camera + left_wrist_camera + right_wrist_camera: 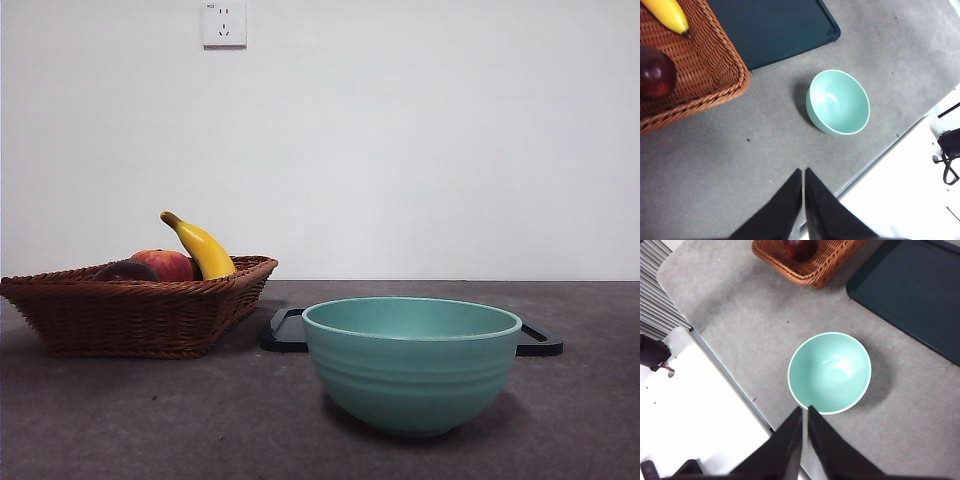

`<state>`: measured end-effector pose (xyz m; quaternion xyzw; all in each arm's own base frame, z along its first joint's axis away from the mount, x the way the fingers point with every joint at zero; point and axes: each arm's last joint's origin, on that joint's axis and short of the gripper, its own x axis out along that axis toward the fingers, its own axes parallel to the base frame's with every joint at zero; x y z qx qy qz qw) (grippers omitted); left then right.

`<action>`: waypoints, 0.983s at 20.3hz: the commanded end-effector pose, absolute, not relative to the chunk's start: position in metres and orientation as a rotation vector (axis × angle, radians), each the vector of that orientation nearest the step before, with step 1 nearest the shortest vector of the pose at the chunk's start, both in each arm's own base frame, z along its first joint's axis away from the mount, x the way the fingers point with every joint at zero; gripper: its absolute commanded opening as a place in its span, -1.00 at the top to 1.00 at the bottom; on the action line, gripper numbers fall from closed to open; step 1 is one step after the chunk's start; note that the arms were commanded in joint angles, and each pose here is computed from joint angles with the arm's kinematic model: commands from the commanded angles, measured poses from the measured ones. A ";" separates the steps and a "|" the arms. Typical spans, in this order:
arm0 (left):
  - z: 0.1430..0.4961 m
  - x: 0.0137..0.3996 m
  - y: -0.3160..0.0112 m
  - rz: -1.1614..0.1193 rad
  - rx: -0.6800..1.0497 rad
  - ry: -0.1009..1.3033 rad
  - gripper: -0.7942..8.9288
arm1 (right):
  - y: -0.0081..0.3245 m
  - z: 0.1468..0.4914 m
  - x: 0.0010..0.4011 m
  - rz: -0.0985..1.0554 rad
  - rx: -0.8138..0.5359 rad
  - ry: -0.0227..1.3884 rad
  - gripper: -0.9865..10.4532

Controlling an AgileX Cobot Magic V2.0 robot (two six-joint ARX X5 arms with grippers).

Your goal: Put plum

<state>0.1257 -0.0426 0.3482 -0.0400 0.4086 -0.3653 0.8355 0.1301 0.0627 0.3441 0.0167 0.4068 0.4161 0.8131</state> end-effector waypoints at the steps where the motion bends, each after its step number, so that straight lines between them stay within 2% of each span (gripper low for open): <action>1: 0.354 0.127 -0.043 -0.790 -0.064 0.837 0.81 | 0.064 0.349 0.131 0.901 0.021 0.846 0.81; 3: 0.354 0.127 -0.043 -0.790 -0.065 0.837 0.72 | 0.064 0.349 0.131 0.901 0.021 0.846 0.81; 6: 0.354 0.127 -0.043 -0.790 -0.065 0.838 0.47 | 0.064 0.349 0.131 0.901 0.022 0.847 0.74; 10: 0.354 0.127 -0.043 -0.790 -0.065 0.838 0.06 | 0.064 0.349 0.131 0.897 0.028 0.850 0.19; 11: 0.354 0.127 -0.043 -0.790 -0.065 0.838 -0.01 | 0.064 0.349 0.131 0.897 0.028 0.850 0.12; 13: 0.354 0.127 -0.043 -0.789 -0.065 0.838 -0.08 | 0.064 0.349 0.131 0.897 0.029 0.850 0.08; 20: 0.354 0.128 -0.043 -0.775 -0.061 0.833 -0.12 | 0.064 0.349 0.131 0.897 0.028 0.849 0.08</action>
